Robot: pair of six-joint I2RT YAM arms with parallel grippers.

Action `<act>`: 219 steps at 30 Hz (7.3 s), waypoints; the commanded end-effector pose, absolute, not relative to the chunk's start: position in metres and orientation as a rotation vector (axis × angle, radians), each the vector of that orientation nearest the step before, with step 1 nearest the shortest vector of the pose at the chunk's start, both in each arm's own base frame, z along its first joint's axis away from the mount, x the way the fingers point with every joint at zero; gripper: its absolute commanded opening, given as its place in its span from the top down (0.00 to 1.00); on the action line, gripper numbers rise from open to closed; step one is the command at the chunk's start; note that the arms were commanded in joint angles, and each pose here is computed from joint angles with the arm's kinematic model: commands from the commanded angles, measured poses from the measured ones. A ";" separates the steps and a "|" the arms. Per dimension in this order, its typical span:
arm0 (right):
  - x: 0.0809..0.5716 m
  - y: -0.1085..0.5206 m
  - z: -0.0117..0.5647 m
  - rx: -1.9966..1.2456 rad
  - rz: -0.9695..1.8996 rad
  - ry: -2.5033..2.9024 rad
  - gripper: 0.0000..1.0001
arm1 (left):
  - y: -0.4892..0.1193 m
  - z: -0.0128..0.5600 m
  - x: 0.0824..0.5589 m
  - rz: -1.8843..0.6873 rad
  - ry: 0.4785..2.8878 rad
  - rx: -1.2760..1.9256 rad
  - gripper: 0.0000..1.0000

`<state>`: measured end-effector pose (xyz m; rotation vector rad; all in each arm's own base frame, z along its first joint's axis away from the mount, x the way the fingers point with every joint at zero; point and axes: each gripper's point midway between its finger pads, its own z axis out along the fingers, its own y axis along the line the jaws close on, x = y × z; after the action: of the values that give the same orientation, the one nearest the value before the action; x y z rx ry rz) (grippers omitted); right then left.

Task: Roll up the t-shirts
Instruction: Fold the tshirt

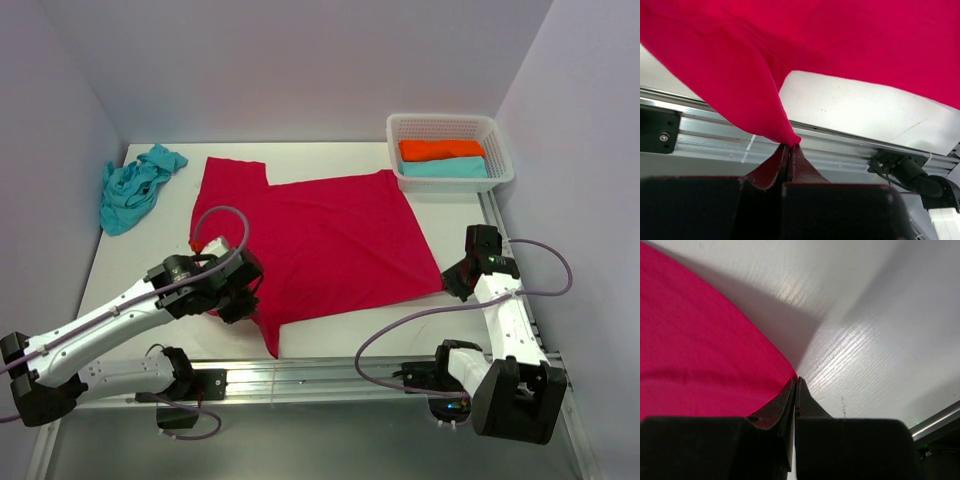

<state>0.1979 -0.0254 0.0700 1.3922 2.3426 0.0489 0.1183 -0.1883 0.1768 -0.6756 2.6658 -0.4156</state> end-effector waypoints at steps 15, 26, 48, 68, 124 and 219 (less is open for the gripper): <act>0.209 -0.031 0.076 1.475 0.013 2.337 1.00 | -0.114 0.205 0.193 -0.395 2.502 -0.814 1.00; 0.223 -0.047 0.100 1.507 -0.092 2.318 1.00 | -0.084 0.226 0.222 -0.376 2.423 -0.855 1.00; 0.274 -0.037 0.101 1.443 -0.213 2.452 1.00 | -0.051 0.247 0.257 -0.323 2.356 -0.875 1.00; 0.323 -0.021 0.100 1.350 -0.270 2.493 1.00 | -0.036 0.250 0.287 -0.264 2.350 -0.845 1.00; 0.400 0.005 0.090 1.250 -0.188 2.539 1.00 | -0.032 0.216 0.337 -0.218 2.401 -0.818 1.00; 0.274 -0.043 0.002 1.550 0.030 2.391 1.00 | -0.037 0.047 0.217 -0.129 2.358 -1.365 0.46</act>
<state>0.3004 -0.0363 0.0109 1.5342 2.3316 0.1357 0.1984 -0.0428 0.0447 -1.3195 2.4869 -0.1183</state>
